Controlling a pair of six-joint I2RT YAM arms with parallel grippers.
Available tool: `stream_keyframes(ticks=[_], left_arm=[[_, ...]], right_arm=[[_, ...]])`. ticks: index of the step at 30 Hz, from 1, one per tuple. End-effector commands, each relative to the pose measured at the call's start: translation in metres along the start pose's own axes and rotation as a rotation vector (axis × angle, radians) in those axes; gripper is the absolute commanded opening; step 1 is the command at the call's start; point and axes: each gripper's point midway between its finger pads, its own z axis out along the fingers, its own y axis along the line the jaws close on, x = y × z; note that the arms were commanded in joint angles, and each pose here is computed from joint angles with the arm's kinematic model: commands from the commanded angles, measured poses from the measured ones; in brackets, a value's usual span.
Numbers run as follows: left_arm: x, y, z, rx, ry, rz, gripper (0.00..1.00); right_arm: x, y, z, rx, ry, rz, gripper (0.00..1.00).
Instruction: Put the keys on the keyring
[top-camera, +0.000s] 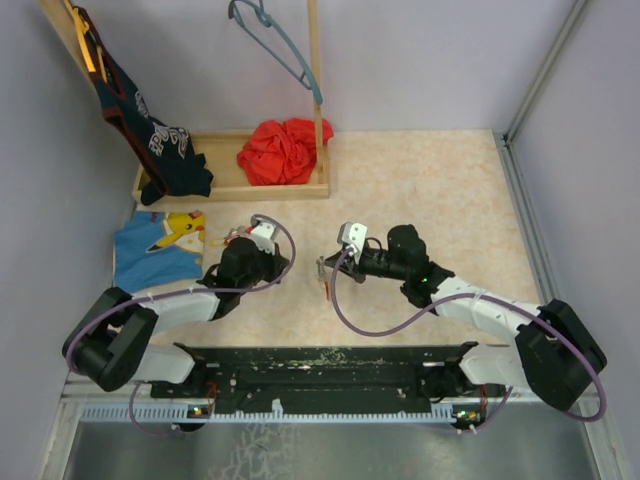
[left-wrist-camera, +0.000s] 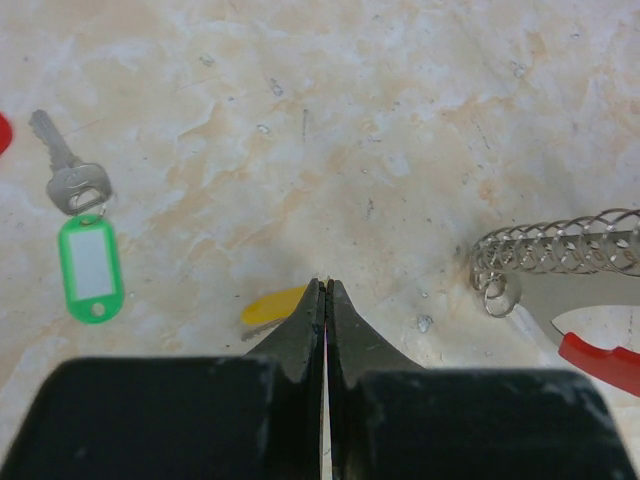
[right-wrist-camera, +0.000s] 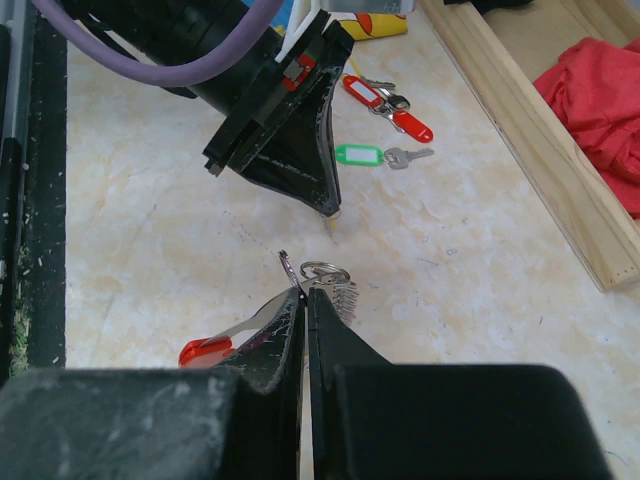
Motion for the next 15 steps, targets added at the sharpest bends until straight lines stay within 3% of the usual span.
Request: stream_keyframes(ticks=[1, 5, 15], left_arm=[[0.0, -0.019, -0.004, 0.073, -0.018, 0.069, 0.01], [-0.006, -0.018, -0.012, 0.049, -0.069, 0.104, 0.01], [-0.072, -0.039, 0.008, 0.117, -0.242, 0.184, 0.01]], right_arm=[[-0.027, -0.01, 0.0, 0.022, -0.068, -0.057, 0.0], [-0.026, -0.01, 0.0, 0.021, -0.066, -0.056, 0.0], [-0.027, -0.013, -0.001, 0.041, -0.063, -0.063, 0.0]])
